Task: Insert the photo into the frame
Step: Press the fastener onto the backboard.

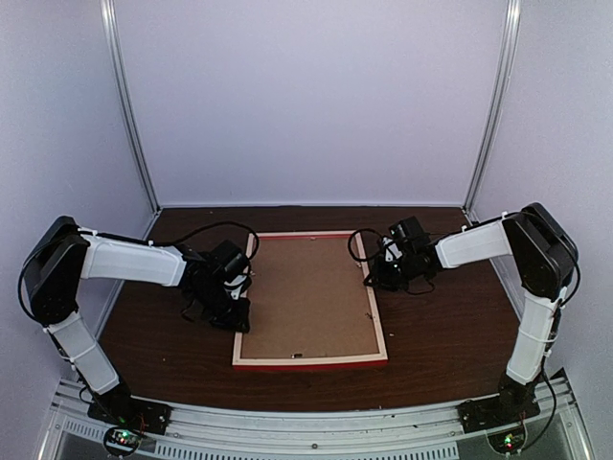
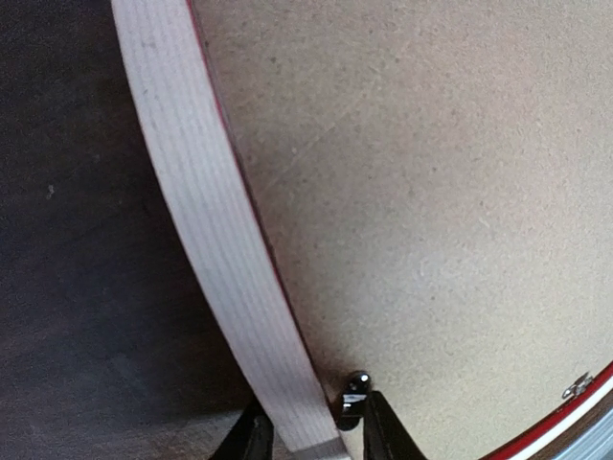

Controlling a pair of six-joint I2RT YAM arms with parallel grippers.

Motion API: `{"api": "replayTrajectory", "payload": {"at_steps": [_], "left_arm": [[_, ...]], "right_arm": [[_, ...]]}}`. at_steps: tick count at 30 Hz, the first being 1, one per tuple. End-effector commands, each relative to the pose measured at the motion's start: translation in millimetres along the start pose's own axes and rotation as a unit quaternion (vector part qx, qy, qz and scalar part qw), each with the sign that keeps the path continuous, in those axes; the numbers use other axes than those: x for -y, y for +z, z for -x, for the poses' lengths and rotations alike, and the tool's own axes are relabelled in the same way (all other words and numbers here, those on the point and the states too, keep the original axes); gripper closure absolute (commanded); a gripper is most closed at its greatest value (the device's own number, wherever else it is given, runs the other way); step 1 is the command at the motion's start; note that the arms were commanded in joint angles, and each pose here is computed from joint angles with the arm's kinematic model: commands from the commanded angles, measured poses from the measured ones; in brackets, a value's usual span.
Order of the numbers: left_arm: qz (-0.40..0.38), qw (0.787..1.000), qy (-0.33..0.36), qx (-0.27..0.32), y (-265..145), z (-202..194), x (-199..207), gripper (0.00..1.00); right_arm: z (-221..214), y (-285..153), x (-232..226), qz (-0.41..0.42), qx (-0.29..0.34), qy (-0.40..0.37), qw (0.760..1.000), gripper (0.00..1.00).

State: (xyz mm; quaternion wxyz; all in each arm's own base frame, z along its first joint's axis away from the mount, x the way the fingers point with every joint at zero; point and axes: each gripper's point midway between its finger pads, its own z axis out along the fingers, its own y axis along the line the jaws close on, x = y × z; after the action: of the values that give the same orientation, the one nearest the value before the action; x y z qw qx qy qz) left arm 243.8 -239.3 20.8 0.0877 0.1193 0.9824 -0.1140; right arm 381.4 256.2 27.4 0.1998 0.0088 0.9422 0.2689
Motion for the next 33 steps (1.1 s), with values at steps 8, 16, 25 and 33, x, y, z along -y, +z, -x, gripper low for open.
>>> {"api": "replayTrajectory", "payload": {"at_steps": [8,16,25,33], "left_arm": [[0.028,0.999,0.006,-0.018,9,-13,-13,0.75],[0.018,0.999,-0.009,-0.031,16,-22,-14,0.69],[0.011,0.999,-0.027,-0.035,9,-24,-13,0.55],[-0.043,0.996,-0.049,-0.057,10,-26,-5,0.58]], "right_arm": [[-69,22,53,-0.072,-0.104,0.038,0.991,1.0],[-70,22,53,-0.074,-0.106,0.037,0.991,1.0],[-67,24,51,-0.071,-0.106,0.036,0.991,1.0],[-69,24,52,-0.071,-0.109,0.034,0.991,1.0]]}}
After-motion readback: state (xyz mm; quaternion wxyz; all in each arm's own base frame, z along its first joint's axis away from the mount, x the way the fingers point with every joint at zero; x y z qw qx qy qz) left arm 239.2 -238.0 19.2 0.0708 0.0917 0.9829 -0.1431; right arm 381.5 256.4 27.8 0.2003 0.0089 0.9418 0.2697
